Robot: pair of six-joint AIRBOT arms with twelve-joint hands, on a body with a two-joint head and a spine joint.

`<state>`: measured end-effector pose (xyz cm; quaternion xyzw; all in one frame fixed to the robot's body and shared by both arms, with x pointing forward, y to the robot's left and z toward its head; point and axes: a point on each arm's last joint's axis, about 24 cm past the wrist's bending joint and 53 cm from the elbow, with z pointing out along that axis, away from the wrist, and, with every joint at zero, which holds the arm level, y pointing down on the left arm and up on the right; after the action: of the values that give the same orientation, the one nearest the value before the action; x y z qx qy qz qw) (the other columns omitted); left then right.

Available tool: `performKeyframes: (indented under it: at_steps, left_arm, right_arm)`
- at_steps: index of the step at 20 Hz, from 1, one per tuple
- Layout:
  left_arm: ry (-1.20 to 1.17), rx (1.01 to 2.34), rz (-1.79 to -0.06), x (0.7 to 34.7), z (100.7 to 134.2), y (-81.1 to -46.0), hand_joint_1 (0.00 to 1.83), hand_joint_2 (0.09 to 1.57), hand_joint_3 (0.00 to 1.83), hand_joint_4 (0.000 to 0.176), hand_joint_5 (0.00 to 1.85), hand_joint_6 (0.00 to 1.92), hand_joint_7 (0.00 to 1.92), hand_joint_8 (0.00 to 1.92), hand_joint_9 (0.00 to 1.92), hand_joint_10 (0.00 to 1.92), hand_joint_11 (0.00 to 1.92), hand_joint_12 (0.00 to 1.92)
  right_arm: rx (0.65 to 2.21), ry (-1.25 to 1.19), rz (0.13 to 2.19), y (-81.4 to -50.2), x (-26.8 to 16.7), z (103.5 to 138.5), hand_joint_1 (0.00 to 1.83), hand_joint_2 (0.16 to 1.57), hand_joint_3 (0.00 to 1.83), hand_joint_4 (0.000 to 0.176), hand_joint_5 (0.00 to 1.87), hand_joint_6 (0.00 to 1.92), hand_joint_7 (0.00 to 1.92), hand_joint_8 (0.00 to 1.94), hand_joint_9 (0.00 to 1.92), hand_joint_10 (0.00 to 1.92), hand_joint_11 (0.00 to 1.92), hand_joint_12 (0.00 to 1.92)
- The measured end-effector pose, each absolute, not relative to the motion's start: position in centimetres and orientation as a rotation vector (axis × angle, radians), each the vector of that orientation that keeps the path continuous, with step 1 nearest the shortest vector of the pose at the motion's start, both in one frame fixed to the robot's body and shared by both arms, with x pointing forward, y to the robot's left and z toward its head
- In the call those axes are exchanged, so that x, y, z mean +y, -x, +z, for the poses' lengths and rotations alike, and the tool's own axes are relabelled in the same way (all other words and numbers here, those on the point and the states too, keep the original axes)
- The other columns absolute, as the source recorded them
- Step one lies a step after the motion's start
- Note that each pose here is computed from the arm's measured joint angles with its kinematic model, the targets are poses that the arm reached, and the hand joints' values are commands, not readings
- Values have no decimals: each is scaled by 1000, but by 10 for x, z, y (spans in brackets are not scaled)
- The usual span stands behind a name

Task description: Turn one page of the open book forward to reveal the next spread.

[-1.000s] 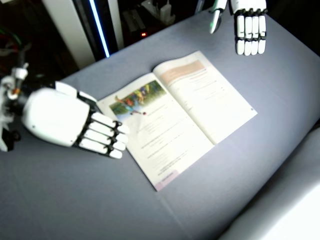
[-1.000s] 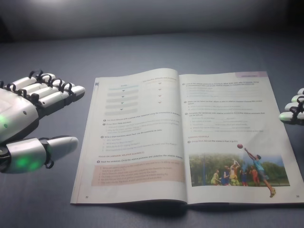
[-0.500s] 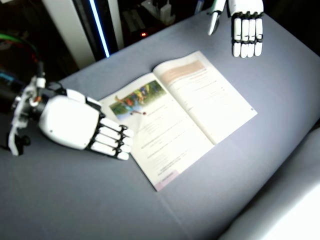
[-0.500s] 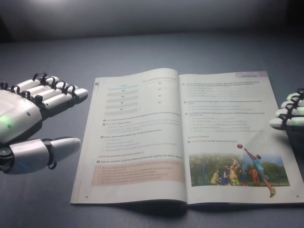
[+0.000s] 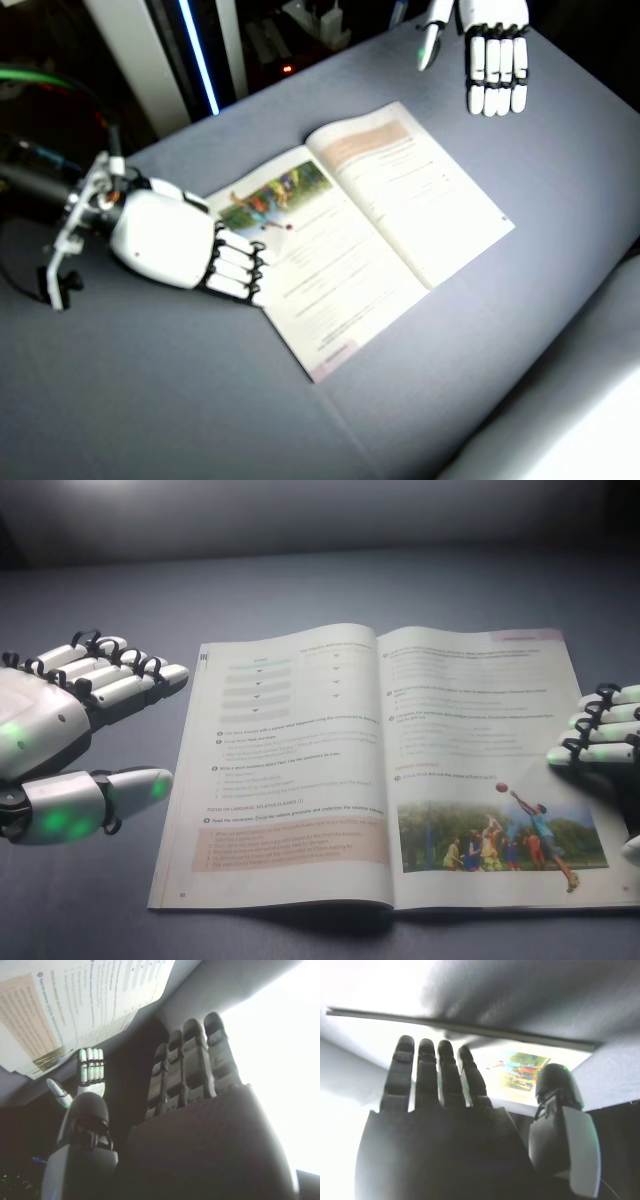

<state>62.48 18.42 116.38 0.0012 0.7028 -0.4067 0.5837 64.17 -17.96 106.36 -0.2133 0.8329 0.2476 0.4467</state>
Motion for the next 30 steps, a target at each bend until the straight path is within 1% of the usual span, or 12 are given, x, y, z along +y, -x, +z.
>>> performKeyframes:
  at_steps: [4,7,10,15,17,19,21,22,23,24,28,30]
  left_arm:
    - [7,1642,-960,182,1162,-626,0,1368,1,0,135,2,161,0,143,1,51,102]
    - [4,1642,-965,181,1162,-625,0,1368,1,0,145,5,170,4,152,4,62,109]
    - [7,1641,-965,182,1162,-625,0,1373,3,0,145,4,170,3,151,3,62,110]
    - [14,1642,-967,182,1161,-627,0,1369,0,0,141,1,170,2,157,3,76,122]
    - [11,1641,-969,182,1161,-627,0,1381,4,0,150,4,184,6,168,7,79,126]
    - [10,1642,-970,181,1160,-627,0,1385,6,0,152,5,188,7,171,7,77,126]
    - [12,1641,-970,181,1160,-627,0,1383,3,0,140,0,173,0,154,0,68,124]
    - [12,1642,-970,181,1160,-627,0,1382,3,0,138,0,172,0,154,0,77,128]
    - [11,1641,-970,181,1160,-627,0,1384,3,0,134,0,166,0,147,0,68,125]
    - [11,1641,-971,181,1161,-627,0,1381,1,0,127,0,156,0,135,0,58,120]
    - [12,1635,-973,181,1162,-628,0,1367,0,0,136,4,165,4,143,4,72,126]
    - [15,1618,-976,183,1167,-630,0,1358,0,0,150,8,178,8,162,10,83,128]
  right_arm:
    - [2062,529,629,-643,-176,1062,0,1208,2,0,55,0,33,0,10,0,0,0]
    - [2068,521,652,-643,-168,1058,0,1170,0,0,34,0,26,3,22,6,22,9]
    - [2048,518,655,-648,-161,1064,0,1169,0,0,17,2,7,0,1,0,1,0]
    - [1993,537,719,-652,-134,1079,0,1140,0,0,0,0,0,0,0,0,0,0]
    - [1969,546,753,-654,-120,1082,0,1172,0,0,8,3,0,0,0,0,0,0]
    - [1959,552,766,-657,-111,1081,0,1173,0,0,5,2,0,0,0,0,0,0]
    - [1950,552,777,-660,-104,1083,0,1125,0,0,0,0,0,0,0,0,0,0]
    - [1937,547,787,-663,-99,1087,0,1129,0,0,0,0,0,0,0,0,0,0]
    - [1920,541,803,-666,-93,1093,0,1192,11,0,9,3,13,5,6,2,0,0]
    - [1906,535,820,-670,-87,1097,0,1205,16,0,13,5,21,8,4,1,0,0]
    - [1899,497,869,-679,-69,1093,0,1201,10,0,1,0,3,0,0,0,0,0]
    - [1876,483,886,-687,-58,1101,0,1198,7,0,1,0,1,0,0,0,68,29]
